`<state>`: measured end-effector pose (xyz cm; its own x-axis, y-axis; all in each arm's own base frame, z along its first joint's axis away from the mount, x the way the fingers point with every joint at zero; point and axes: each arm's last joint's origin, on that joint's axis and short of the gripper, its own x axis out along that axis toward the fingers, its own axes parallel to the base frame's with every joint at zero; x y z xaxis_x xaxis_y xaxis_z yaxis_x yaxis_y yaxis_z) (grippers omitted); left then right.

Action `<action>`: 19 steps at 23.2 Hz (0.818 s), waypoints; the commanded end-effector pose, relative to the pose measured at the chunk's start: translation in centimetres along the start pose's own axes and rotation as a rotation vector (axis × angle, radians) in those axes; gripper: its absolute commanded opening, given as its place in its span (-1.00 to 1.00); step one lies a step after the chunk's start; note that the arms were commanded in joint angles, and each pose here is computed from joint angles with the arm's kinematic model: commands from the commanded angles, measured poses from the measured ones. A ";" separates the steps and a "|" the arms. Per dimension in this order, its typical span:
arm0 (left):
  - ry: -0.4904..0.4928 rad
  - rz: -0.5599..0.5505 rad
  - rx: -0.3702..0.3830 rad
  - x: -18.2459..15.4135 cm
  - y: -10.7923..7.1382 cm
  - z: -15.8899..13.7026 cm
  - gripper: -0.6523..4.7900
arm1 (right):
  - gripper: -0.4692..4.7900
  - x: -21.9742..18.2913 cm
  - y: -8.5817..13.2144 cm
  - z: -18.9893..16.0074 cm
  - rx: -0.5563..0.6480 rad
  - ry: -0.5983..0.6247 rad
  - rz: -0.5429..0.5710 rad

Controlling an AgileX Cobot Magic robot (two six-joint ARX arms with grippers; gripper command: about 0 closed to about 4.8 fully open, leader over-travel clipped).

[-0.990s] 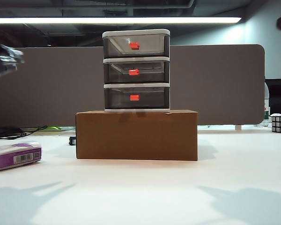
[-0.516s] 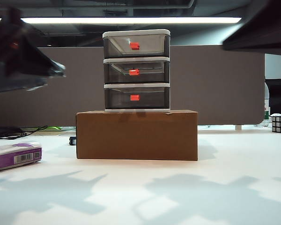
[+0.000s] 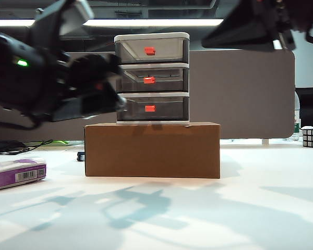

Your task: Open the third layer of the drawer on the table, pick up a pack of napkins on the table and put it in, and finally close the drawer.

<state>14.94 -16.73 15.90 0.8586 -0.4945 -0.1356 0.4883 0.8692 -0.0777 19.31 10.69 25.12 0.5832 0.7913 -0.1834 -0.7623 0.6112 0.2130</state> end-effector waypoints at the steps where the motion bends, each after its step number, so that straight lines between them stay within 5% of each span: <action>1: -0.061 -0.003 -0.031 1.1 -1.7 0.2 0.03 | -0.84 0.6 -0.1 0.6 -0.043 -0.006 0.054; 6: -0.072 -0.089 -0.023 1.8 -3.1 0.2 0.02 | -0.84 1.0 -0.2 0.5 -0.070 0.007 0.076; 10: -0.102 -0.032 -0.083 2.7 -2.4 1.0 0.01 | -0.84 1.1 -0.3 0.5 -0.098 0.010 0.078; 19: -0.087 0.153 -0.002 6.4 -3.7 1.4 0.01 | -0.84 2.9 -1.3 0.3 -0.087 0.054 0.097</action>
<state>18.72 -22.94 16.74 0.9164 -0.3961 -0.0572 0.3912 0.9167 -0.0815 21.90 12.17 24.29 0.4922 0.8384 -0.2342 -0.8284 0.5338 0.1698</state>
